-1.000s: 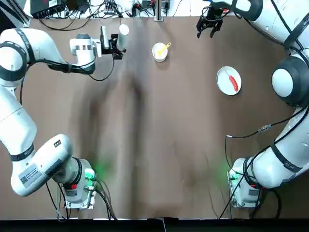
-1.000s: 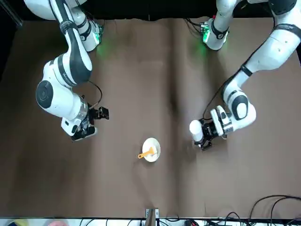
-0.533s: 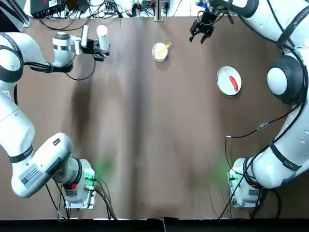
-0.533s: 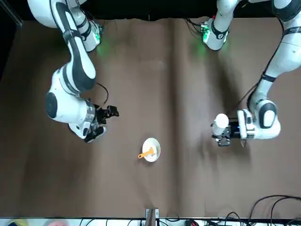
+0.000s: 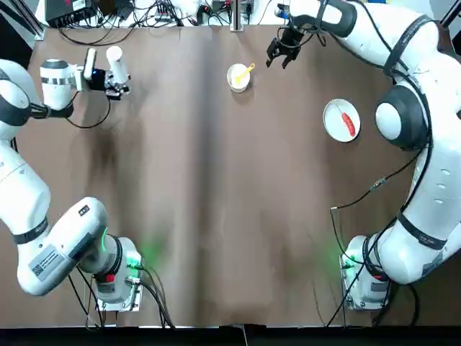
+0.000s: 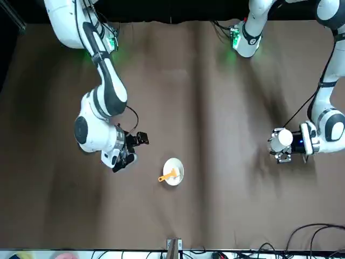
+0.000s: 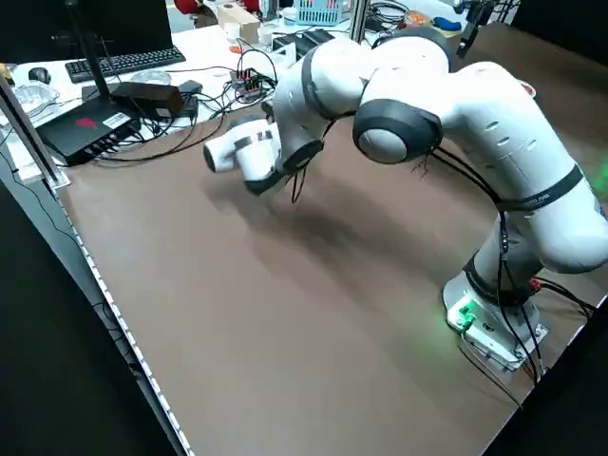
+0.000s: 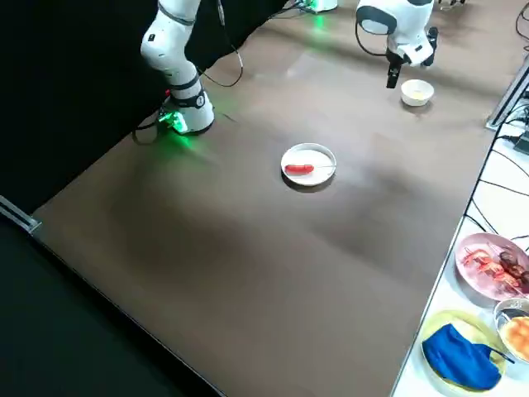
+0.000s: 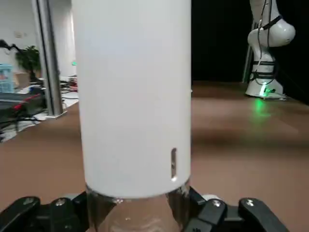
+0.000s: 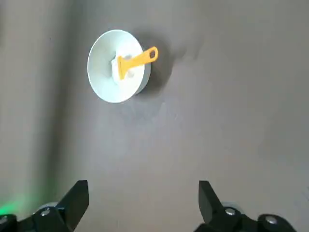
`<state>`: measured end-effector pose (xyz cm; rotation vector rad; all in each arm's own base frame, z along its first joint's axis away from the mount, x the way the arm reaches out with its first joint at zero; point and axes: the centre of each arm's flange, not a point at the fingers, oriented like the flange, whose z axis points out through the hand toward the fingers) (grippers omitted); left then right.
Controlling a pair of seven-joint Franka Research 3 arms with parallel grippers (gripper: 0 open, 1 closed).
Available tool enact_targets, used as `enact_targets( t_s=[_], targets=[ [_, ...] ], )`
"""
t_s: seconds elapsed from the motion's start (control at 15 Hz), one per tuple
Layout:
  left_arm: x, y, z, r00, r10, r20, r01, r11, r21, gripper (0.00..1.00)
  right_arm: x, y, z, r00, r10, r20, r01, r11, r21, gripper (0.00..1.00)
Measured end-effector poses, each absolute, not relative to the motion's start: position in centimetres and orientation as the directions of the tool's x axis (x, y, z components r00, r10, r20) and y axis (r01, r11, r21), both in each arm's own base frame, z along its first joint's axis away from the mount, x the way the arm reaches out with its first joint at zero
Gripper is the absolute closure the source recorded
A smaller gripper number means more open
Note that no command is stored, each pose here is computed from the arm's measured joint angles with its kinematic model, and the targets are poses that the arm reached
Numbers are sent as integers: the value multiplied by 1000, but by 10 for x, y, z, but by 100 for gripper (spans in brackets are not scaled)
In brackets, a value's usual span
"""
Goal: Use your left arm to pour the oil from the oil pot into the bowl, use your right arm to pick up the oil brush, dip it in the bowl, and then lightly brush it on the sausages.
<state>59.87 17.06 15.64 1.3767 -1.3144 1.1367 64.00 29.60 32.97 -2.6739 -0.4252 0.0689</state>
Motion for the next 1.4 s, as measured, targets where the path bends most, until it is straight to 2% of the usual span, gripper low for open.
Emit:
enact_targets(
  t_s=[0.47,0.67,0.87,0.93,1.0,1.13,1.4],
  targets=[
    [592,208,120,-2,-114,994,-989,-145,-18,44,650,325,283,972,191,138,231,-885,-404,0],
    [592,210,100,-61,-120,991,-980,-180,-83,44,655,340,259,971,125,203,197,-901,-386,1],
    [596,216,92,-81,-114,990,-968,-227,-106,44,662,356,246,979,65,194,140,-903,-406,8],
    [598,223,91,-75,-119,990,-960,-261,-104,44,665,361,244,981,41,192,119,-902,-416,16],
    [598,231,90,-70,-125,990,-950,-293,-104,44,667,364,242,981,25,190,105,-900,-422,16],
    [597,244,88,-63,-135,989,-940,-325,-104,44,669,368,237,982,10,186,90,-899,-429,26],
    [592,245,71,-44,-118,992,-937,-340,-81,44,674,371,223,981,1,195,85,-900,-428,33]
  ],
)
